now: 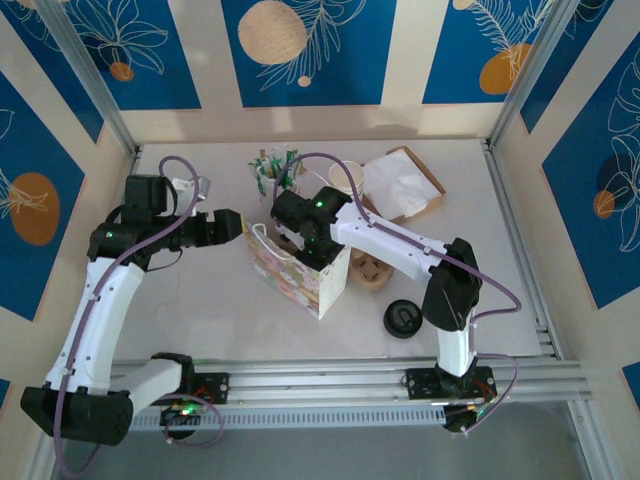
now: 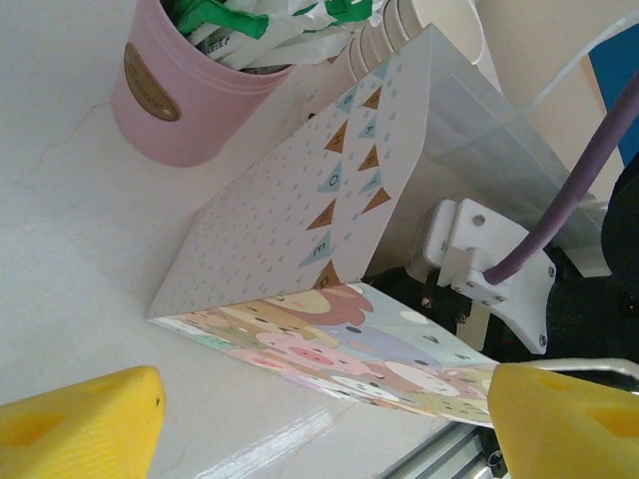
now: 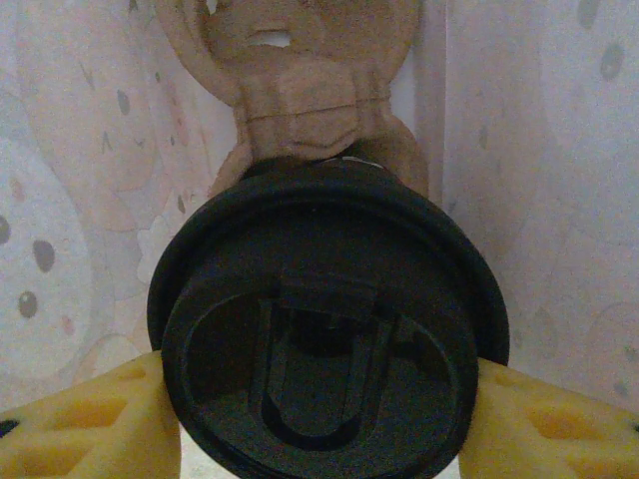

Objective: Pack the takeout coffee

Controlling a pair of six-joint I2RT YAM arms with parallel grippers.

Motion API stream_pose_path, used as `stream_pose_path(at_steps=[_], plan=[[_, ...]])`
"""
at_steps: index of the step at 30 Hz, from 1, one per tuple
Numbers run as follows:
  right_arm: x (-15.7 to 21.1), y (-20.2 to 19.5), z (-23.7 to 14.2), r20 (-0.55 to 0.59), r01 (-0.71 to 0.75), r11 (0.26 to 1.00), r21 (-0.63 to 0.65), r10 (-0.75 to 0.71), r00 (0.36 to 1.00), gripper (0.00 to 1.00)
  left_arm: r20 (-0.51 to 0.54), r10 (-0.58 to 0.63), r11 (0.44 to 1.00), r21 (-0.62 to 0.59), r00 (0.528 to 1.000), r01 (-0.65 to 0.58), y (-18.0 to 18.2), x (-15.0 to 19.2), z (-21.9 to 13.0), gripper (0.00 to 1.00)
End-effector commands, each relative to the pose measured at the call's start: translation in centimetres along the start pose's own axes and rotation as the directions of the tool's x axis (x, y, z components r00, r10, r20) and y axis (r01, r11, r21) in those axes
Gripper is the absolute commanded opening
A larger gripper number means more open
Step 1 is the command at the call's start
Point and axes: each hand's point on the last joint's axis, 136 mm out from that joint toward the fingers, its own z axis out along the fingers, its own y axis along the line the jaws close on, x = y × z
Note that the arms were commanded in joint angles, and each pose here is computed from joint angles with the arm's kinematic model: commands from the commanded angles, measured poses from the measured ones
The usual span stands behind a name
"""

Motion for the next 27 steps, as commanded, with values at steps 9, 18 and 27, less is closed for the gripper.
stream_pose_path(at_steps=[9,18,27], plan=[[-1.1,0.3,-1.8,0.050,-0.027,1.000,-0.016,0.028,0.998,0.46,-0.001,0.038,0.999,-0.009,0.999,-0.038,-0.7,-0.8,0.4,0.83],[-1.9,-0.5,-1.3,0.092,-0.028,0.999,0.024,0.025,0.995,0.46,-0.022,0.044,0.999,-0.028,0.999,-0.045,-0.3,-0.2,1.1,0.82],[-1.5,0.1,1.9,0.018,-0.033,0.999,-0.014,0.033,0.999,0.46,-0.035,0.041,0.998,-0.050,0.999,-0.043,0.3,0.1,1.5,0.81]])
